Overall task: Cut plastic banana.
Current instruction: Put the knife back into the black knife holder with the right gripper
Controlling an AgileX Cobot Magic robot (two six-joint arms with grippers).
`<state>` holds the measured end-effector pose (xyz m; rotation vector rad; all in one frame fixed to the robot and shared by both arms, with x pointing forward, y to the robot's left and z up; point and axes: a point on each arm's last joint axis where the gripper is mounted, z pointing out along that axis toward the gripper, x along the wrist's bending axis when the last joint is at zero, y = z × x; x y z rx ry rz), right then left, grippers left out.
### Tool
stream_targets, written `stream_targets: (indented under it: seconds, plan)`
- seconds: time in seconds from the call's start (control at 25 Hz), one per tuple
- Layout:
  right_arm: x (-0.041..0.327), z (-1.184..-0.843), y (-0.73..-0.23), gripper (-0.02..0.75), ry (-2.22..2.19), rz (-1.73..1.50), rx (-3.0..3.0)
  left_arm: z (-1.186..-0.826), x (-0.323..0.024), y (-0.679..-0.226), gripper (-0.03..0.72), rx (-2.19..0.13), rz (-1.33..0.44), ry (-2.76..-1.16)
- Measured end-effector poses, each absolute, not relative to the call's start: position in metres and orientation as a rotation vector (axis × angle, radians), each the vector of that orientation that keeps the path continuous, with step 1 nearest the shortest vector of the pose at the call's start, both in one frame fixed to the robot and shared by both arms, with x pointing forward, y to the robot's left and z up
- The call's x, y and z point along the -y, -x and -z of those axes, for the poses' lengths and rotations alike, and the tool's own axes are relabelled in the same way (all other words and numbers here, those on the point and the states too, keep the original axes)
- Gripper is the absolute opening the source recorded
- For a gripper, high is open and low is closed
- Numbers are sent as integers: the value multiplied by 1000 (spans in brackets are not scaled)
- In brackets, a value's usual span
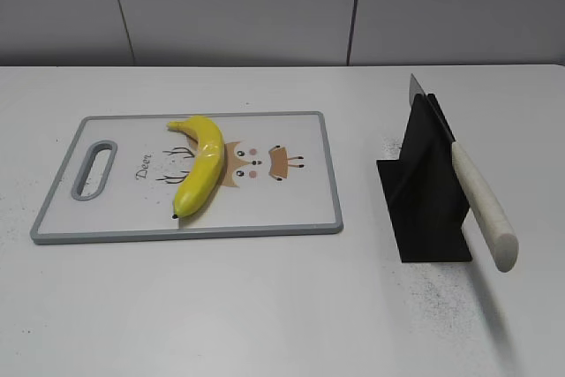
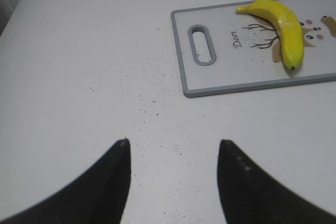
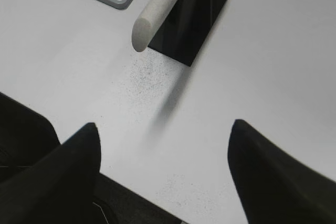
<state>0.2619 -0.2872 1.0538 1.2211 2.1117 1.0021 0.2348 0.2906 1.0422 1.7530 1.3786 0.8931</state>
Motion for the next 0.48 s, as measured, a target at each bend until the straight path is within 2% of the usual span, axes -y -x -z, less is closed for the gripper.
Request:
stream_targets:
  seconds: [0.48]
  plan:
    - [297,-1055,-241,571,-1163,-1121,-1981,-1042,-291,-235,488,-1379,-893,-1753]
